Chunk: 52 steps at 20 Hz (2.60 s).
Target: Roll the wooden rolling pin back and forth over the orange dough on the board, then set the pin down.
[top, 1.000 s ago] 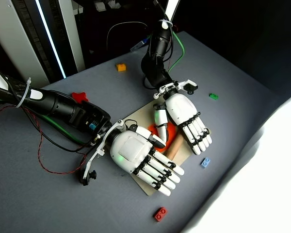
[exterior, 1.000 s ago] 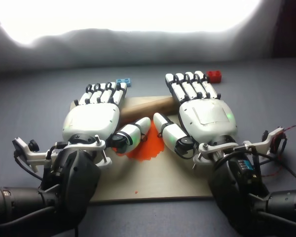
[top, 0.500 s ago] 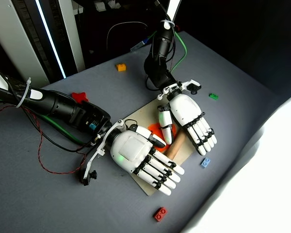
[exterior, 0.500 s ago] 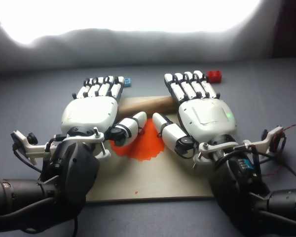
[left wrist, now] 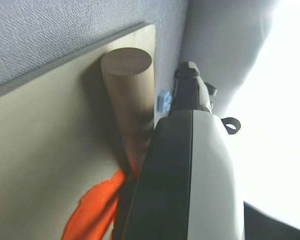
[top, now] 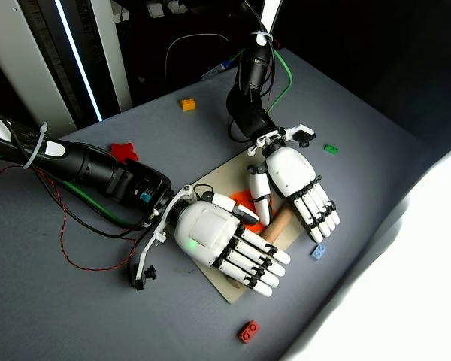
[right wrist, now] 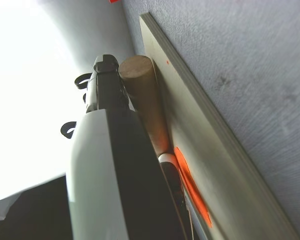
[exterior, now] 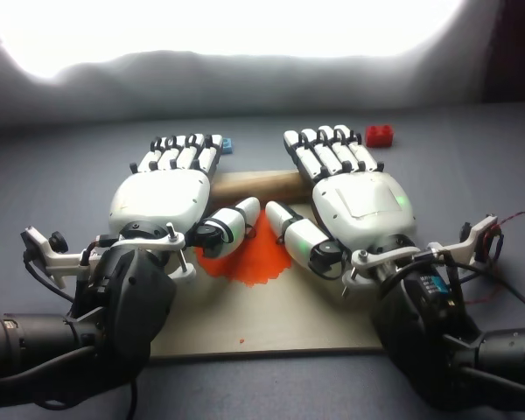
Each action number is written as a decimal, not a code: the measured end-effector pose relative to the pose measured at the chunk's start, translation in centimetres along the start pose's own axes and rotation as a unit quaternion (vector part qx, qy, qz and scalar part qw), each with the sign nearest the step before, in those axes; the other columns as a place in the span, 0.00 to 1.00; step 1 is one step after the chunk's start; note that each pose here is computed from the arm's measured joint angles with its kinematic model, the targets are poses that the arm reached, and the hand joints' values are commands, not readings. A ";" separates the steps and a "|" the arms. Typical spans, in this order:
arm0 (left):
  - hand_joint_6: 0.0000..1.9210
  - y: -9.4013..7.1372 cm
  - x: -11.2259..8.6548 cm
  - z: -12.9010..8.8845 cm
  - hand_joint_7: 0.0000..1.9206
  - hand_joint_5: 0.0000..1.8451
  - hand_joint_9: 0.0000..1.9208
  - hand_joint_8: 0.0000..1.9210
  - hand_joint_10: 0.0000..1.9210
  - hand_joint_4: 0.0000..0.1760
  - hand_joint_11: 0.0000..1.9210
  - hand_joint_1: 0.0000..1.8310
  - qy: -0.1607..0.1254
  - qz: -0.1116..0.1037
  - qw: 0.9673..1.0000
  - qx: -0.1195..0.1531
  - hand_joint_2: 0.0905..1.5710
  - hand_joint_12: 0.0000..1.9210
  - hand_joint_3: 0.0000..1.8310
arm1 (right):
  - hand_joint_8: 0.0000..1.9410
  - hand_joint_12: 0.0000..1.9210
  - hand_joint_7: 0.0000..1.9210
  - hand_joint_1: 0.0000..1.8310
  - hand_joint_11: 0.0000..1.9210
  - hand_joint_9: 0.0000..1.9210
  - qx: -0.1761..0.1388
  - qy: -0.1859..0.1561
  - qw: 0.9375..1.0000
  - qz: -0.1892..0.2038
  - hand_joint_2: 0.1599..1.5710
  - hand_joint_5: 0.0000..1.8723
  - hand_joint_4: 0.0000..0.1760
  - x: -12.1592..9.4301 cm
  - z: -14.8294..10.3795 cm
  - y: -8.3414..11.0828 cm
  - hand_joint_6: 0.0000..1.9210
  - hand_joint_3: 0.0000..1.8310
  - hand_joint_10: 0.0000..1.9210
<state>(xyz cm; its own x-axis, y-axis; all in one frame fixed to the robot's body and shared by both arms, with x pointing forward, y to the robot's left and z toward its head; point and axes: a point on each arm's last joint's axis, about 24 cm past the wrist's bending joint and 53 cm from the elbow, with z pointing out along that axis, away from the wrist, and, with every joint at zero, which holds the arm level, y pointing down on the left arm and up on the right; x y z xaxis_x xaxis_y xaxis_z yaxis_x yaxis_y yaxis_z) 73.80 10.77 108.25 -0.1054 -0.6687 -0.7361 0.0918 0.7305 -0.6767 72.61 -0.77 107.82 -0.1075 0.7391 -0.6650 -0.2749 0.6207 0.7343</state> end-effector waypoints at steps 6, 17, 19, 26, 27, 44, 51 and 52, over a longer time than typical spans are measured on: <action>0.00 0.2 0.0 0.1 0.00 0.00 0.00 0.00 0.00 0.00 0.00 0.00 0.002 0.000 1.000 -0.001 0.88 0.00 0.00 | 0.00 0.00 0.02 0.00 0.00 0.00 0.004 0.006 1.000 -0.001 0.87 0.03 0.00 0.1 0.4 -0.2 0.00 0.01 0.00; 0.00 0.1 0.3 0.3 0.09 0.08 0.07 0.00 0.00 0.00 0.03 0.00 0.012 -0.018 1.000 -0.001 0.88 0.03 0.00 | 0.01 0.26 0.14 0.00 0.00 0.10 0.004 0.002 1.000 -0.001 0.87 0.14 0.00 -0.1 0.4 -0.2 0.05 0.00 0.02; 0.00 0.2 0.4 0.3 0.12 0.11 0.09 0.00 0.00 0.00 0.00 0.00 0.013 -0.022 1.000 -0.001 0.88 0.17 0.00 | 0.01 0.33 0.16 0.00 0.00 0.11 0.002 0.000 1.000 -0.002 0.87 0.16 0.00 -0.2 0.4 -0.1 0.07 0.00 0.02; 0.01 0.3 0.3 0.0 0.18 0.17 0.14 0.01 0.01 0.00 0.00 0.00 0.015 -0.027 1.000 0.001 0.88 0.24 0.00 | 0.01 0.51 0.21 0.00 0.00 0.08 0.004 -0.004 1.000 -0.002 0.88 0.05 0.00 -0.4 0.3 0.0 0.42 0.00 0.22; 0.01 0.2 0.1 0.0 0.19 0.17 0.15 0.01 0.01 0.00 0.00 0.00 0.014 -0.027 1.000 0.002 0.88 0.25 0.00 | 0.01 0.54 0.21 0.00 0.00 0.05 0.004 -0.004 1.000 -0.001 0.88 0.04 0.00 -0.3 0.3 0.1 0.43 0.00 0.31; 0.00 0.2 -0.1 -1.2 0.19 0.17 0.15 0.00 0.00 0.00 0.00 0.00 0.018 -0.031 0.999 0.005 0.88 0.25 0.00 | 0.02 0.57 0.23 0.00 0.00 0.03 0.003 -0.009 1.000 -0.001 0.88 0.06 0.00 -0.2 -1.0 0.3 0.41 0.00 0.40; 0.00 0.3 0.0 -1.8 0.18 0.16 0.14 0.00 0.00 0.00 0.00 0.00 0.020 -0.031 0.999 0.009 0.88 0.24 0.00 | 0.01 0.54 0.21 0.00 0.00 0.01 0.003 -0.008 1.000 -0.006 0.88 0.05 0.00 0.0 -1.5 0.3 0.41 0.00 0.42; 0.00 0.3 -0.1 -2.0 0.18 0.17 0.14 0.00 0.00 0.00 0.00 0.00 0.019 -0.033 0.999 0.010 0.88 0.24 0.00 | 0.01 0.54 0.21 0.00 0.00 0.01 0.003 -0.008 1.000 -0.006 0.88 0.05 0.00 0.0 -1.5 0.4 0.41 0.00 0.42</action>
<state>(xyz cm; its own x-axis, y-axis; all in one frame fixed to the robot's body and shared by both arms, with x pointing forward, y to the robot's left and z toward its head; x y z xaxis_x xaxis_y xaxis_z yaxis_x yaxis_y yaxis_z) 71.84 11.32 108.11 -0.1499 -0.7091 -0.6890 0.1035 0.6818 -0.7242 71.04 -0.93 107.89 -0.0895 0.7351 -0.6720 -0.2698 0.6316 0.7268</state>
